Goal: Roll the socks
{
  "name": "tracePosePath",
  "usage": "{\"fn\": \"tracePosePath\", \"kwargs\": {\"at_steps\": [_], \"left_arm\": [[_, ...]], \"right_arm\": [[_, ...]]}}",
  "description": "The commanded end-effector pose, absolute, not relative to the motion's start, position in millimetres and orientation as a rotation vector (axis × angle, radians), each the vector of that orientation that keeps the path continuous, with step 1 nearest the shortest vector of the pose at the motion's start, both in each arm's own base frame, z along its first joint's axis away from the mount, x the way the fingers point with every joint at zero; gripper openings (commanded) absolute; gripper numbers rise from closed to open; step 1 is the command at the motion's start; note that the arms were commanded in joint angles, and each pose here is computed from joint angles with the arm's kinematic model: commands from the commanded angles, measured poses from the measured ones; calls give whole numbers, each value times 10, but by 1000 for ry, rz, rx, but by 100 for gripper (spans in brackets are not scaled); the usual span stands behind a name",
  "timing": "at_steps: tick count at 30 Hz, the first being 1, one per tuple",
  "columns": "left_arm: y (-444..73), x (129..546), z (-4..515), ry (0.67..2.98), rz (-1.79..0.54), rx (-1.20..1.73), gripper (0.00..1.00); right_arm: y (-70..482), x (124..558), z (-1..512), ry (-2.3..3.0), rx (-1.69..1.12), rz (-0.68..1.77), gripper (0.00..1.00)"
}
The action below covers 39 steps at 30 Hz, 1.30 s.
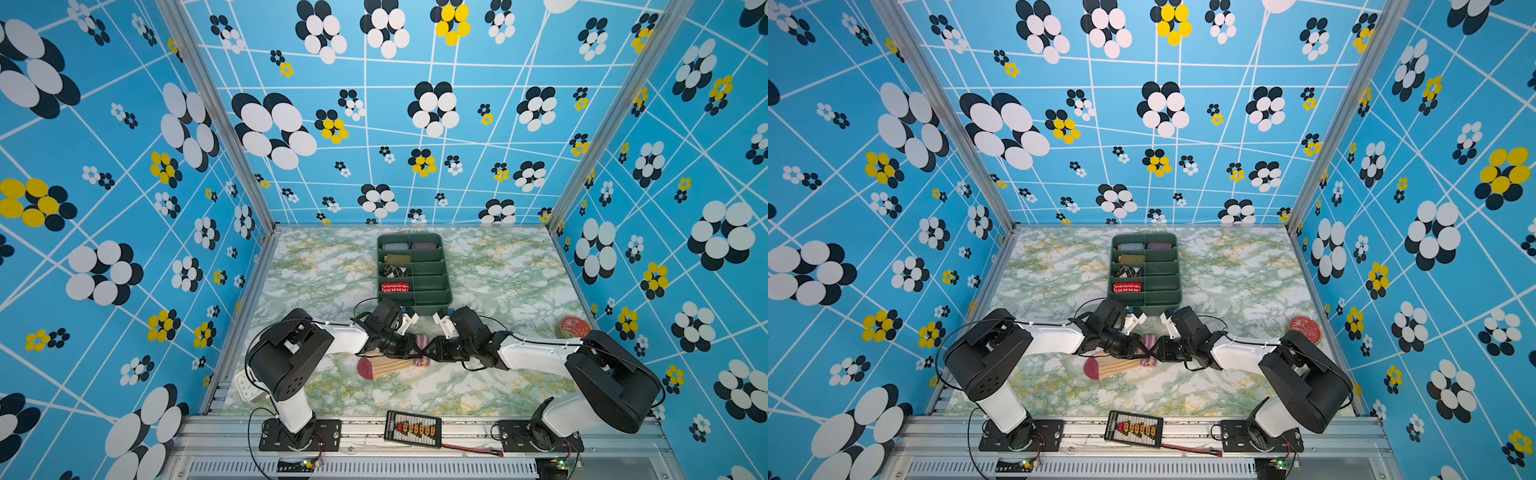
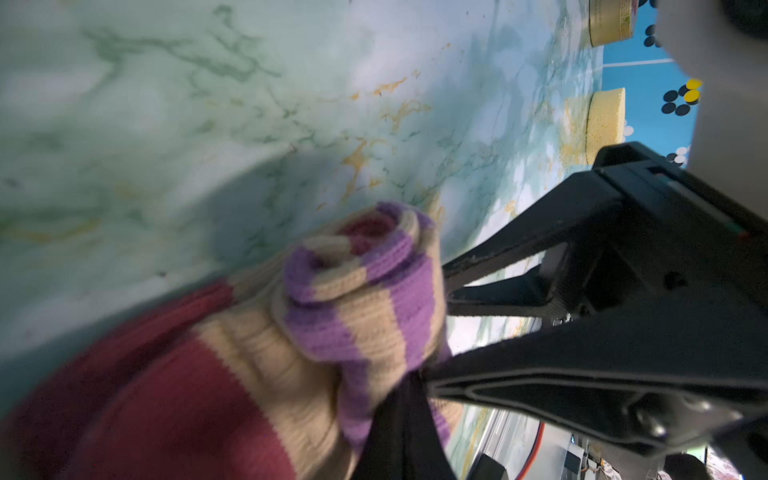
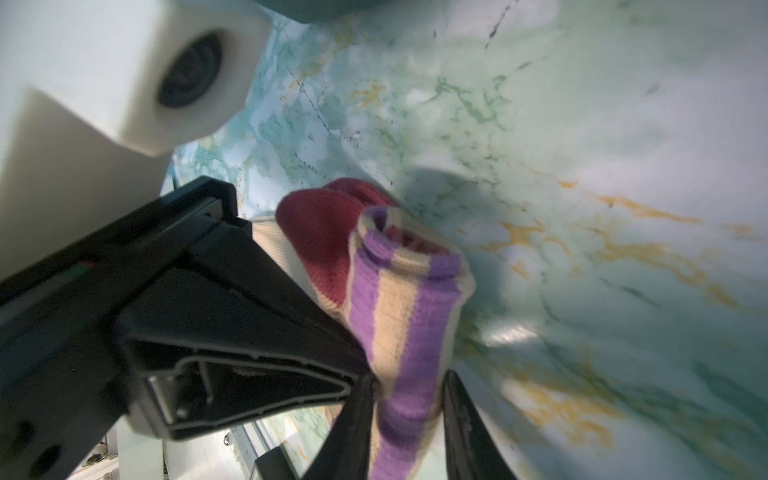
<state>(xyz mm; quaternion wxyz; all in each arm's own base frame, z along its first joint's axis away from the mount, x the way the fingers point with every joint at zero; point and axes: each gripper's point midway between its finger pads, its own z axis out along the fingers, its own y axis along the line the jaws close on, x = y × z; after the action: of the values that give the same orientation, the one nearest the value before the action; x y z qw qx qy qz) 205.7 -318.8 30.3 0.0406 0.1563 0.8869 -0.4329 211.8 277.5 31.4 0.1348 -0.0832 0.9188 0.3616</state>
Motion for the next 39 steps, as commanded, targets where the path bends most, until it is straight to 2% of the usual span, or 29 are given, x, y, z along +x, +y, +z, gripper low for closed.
{"fn": "tracePosePath", "kwargs": {"at_steps": [1,6,12,14,25,39], "left_arm": [[-3043,1954,23,2824,-1222,431,0],[-3033,1941,14,2826,-1222,432,0],[-3030,1936,5,2826,-1225,426,0],[-3028,1932,6,2828,-1226,424,0],[-3058,1991,201,2788,-1226,437,0],[-3098,2064,380,2717,-1268,398,0]], "right_arm": [[2872,2068,271,2657,-261,1112,29],[2857,2075,206,2669,-244,1100,24],[2842,2086,181,2662,-241,1079,4],[2828,2092,202,2652,-254,1045,0],[2518,2116,435,2664,-394,567,0],[2441,2102,529,2666,-494,312,0]]}}
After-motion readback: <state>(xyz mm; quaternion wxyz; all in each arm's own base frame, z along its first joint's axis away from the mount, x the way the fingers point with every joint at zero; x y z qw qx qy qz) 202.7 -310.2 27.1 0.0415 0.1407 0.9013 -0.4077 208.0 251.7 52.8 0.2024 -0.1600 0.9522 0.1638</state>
